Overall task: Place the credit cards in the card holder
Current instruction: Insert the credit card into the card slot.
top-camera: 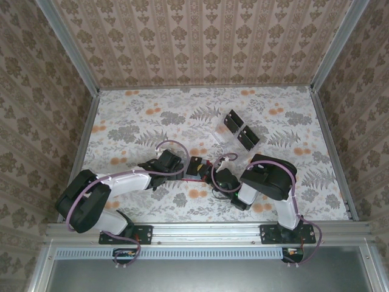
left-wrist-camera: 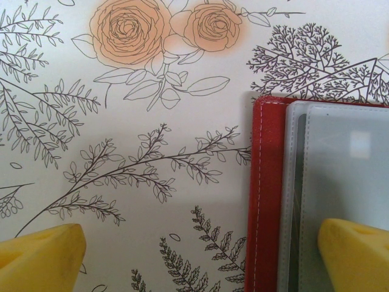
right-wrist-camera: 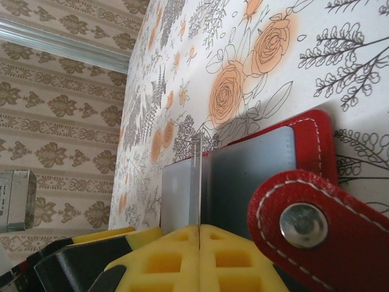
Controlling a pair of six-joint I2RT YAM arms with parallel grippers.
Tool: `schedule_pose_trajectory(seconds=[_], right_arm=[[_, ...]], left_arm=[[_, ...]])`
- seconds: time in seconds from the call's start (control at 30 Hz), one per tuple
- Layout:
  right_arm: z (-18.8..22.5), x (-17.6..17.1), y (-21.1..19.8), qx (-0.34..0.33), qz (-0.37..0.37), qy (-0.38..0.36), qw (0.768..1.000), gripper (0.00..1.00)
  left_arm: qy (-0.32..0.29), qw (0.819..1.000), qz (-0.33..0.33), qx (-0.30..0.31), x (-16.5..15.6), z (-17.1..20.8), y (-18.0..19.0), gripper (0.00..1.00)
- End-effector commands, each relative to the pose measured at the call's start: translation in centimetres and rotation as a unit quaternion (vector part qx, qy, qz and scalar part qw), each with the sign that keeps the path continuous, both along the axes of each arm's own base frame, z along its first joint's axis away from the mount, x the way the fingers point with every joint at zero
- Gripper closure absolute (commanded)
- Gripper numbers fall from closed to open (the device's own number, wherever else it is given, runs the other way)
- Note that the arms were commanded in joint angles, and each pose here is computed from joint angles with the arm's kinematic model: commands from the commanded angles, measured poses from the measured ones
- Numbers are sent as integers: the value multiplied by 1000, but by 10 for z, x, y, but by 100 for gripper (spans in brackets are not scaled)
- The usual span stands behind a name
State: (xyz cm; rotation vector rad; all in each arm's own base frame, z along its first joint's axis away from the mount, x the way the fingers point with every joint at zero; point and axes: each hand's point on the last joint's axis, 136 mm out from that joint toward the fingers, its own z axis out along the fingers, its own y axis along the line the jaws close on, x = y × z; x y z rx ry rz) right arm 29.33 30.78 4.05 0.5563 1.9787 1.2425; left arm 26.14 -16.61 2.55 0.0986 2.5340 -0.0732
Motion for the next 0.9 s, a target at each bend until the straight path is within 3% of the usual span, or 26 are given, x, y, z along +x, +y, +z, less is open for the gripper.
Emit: schedule_pose_trajectory(seconds=[0.0, 0.87], right_arm=[[-28, -7, -3, -36, 3, 27, 999, 100], [-44, -17, -33, -66, -29, 42, 997, 100]], left_arm=[[41, 998, 6, 42, -19, -18, 23, 0], [41, 998, 6, 41, -19, -18, 23, 0]])
